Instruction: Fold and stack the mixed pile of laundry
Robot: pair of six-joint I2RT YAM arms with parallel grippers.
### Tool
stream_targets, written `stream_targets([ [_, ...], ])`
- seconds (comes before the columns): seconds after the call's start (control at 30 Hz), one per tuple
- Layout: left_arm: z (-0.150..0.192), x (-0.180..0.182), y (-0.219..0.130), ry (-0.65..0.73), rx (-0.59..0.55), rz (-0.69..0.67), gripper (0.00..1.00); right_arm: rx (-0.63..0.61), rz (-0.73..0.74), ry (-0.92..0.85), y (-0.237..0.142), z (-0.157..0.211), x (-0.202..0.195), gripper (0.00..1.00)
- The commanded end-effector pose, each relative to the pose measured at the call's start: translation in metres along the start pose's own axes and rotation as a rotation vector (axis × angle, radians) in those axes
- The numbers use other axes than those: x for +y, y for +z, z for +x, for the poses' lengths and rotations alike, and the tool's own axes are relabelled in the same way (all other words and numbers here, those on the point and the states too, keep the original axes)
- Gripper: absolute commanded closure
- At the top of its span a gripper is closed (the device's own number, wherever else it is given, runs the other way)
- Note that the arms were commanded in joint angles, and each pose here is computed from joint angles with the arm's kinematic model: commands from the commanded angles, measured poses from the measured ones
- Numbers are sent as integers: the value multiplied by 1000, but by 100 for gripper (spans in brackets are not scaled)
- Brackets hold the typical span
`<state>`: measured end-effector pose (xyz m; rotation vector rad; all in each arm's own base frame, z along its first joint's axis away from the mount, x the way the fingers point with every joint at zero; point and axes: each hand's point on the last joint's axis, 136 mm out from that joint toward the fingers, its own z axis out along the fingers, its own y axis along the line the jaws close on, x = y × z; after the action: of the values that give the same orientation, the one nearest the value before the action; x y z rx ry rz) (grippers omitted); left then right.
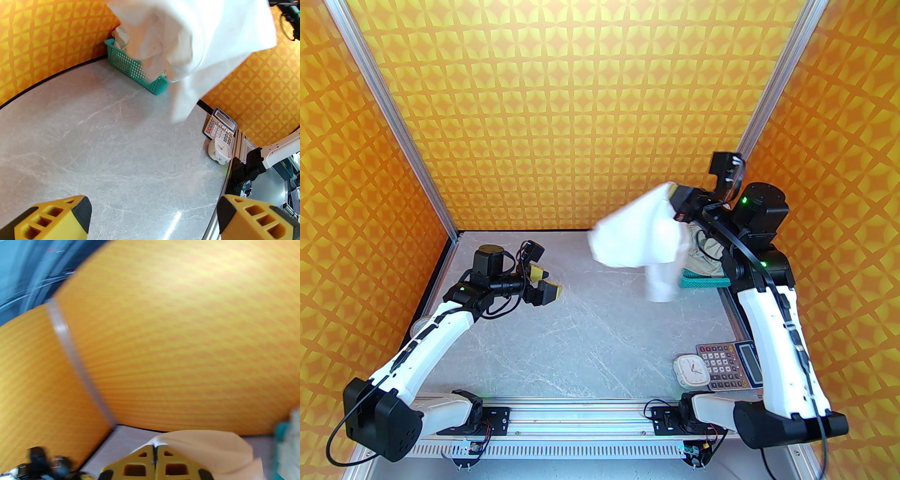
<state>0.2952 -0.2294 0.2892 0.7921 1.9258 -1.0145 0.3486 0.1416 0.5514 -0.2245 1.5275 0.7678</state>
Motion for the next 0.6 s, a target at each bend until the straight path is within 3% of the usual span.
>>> stream_targets([
  [0.0, -9, -13, -10, 48, -21, 19, 8, 112, -20, 90, 33, 41, 3, 100],
  [0.17, -11, -14, -20, 62, -35, -25, 8, 368, 127, 239, 83, 167, -52, 100],
  [0.27, -4, -11, -26, 32, -26, -78, 9, 544, 221, 285, 104, 262, -89, 100],
  [0.4, 13, -3, -30, -27, -6, -142, 9, 723, 316, 305, 110, 337, -123, 54],
  [0.5, 31, 12, -25, -95, 48, -192, 12, 761, 379, 262, 93, 345, -133, 40],
  [0.57, 52, 25, -15, -141, 123, -228, 16, 781, 399, 233, 76, 346, -133, 38],
])
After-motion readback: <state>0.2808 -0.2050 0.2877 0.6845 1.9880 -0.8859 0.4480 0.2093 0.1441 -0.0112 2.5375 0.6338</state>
